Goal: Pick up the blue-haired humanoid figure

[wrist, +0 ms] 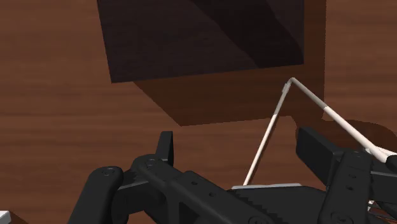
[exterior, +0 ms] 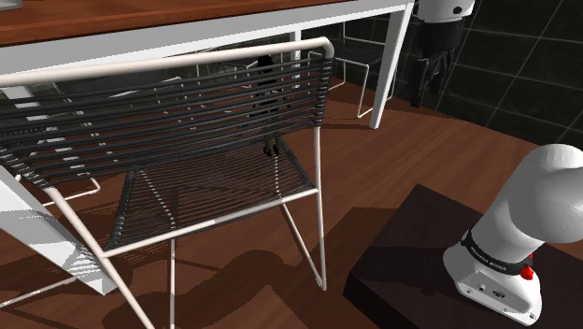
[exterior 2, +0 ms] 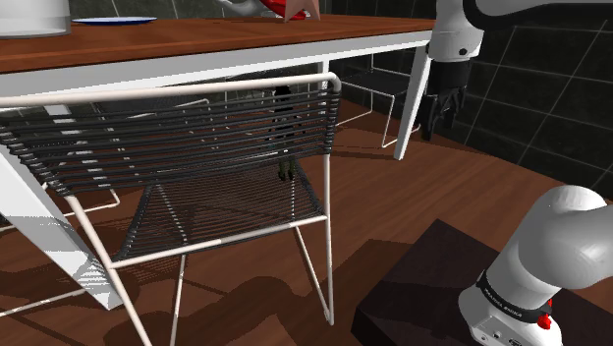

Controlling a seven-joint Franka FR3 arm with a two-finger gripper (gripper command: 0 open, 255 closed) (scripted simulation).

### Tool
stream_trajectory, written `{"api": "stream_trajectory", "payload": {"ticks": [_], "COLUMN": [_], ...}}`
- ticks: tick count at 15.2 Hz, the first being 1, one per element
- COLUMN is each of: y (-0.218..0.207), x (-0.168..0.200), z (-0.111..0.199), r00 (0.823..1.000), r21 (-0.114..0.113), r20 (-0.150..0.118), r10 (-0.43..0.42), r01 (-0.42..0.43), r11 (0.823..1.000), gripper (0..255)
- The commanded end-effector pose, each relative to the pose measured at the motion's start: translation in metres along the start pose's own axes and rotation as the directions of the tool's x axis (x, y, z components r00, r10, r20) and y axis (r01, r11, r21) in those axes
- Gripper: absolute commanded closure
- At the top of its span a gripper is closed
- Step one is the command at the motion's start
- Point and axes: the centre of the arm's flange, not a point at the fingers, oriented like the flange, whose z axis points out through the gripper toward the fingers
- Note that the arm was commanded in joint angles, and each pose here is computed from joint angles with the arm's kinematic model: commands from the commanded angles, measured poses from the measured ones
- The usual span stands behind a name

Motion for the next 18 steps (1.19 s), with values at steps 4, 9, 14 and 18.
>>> {"api": "stream_trajectory", "payload": {"ticks": [4, 9, 14, 18], "y": [-0.012, -0.037, -0.068, -0.098], "x": [0.032, 0.082, 0.128, 0.161], "z": [-0.004, -0.012, -0.024, -0.035], "r00": [0.996, 0.972, 0.927, 0.877], "r21": [0.005, 0.008, 0.003, -0.007], "r20": [-0.035, -0.094, -0.152, -0.198], "r10": [-0.081, -0.214, -0.342, -0.438], "r01": [0.081, 0.216, 0.346, 0.446], "r11": [0.997, 0.976, 0.938, 0.895], "gripper": [0, 0, 0, 0]}}
